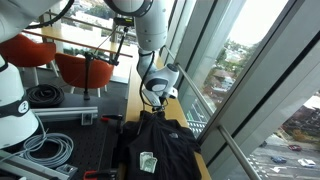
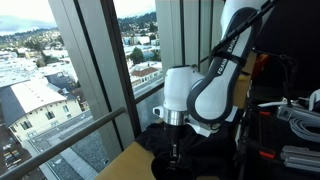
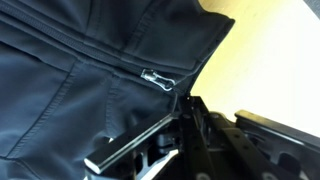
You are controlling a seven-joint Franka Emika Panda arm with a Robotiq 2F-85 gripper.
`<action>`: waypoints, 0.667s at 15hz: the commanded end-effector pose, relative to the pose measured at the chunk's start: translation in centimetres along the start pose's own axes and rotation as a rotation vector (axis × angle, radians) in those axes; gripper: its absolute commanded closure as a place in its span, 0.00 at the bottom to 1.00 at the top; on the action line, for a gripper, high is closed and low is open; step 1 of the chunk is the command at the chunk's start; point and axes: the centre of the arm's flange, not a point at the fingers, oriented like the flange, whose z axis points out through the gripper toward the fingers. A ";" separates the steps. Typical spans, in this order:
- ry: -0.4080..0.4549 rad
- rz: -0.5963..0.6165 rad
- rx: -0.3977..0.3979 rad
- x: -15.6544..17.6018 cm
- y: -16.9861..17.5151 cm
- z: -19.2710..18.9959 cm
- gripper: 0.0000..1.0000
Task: Zip up the cloth
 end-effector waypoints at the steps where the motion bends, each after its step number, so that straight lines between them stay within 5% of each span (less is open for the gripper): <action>1: 0.010 -0.033 0.023 2.2 -2.0 1.0 0.98; 9: 0.018 -0.058 0.026 3.0 -3.1 1.6 0.98; 10: 0.015 -0.059 0.026 2.8 -3.0 1.7 0.79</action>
